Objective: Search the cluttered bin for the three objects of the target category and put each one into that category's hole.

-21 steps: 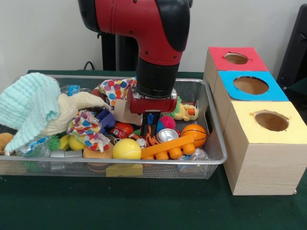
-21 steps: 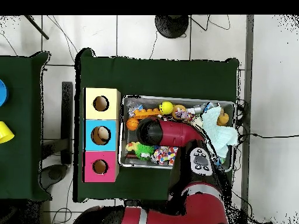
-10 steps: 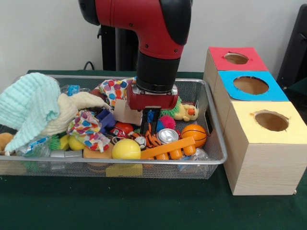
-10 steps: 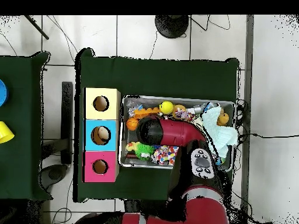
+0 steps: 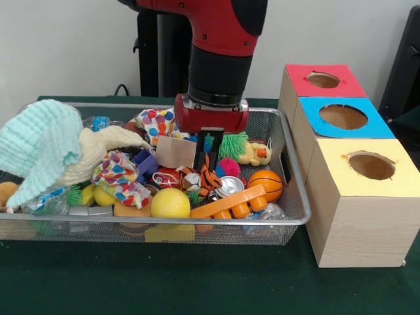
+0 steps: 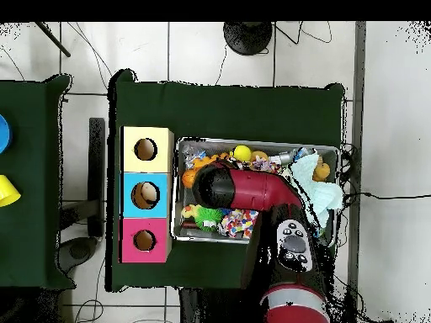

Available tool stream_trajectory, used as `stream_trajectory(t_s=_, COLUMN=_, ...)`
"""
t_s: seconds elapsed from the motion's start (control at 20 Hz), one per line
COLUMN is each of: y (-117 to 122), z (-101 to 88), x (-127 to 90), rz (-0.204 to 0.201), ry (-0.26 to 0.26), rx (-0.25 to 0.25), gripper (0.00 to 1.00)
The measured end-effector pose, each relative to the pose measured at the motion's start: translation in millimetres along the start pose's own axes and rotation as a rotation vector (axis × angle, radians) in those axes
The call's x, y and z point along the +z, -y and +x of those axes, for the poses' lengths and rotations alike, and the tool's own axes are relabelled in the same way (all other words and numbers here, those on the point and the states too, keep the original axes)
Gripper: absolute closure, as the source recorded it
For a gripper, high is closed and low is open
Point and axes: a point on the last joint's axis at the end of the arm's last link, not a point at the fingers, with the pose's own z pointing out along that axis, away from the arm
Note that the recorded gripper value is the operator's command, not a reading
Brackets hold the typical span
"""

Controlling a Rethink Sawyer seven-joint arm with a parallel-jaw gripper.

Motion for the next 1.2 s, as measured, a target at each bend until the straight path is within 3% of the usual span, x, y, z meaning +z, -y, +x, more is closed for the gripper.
stream_trajectory(t_s=0.45, y=11.1, z=-5.5, x=-22.6, rz=0.032, ry=0.01, rx=0.001, gripper=1.0)
stream_trajectory(t_s=1.2, y=12.4, z=-5.6, x=-28.2, rz=0.049, ry=0.012, rx=-0.006, gripper=1.0)
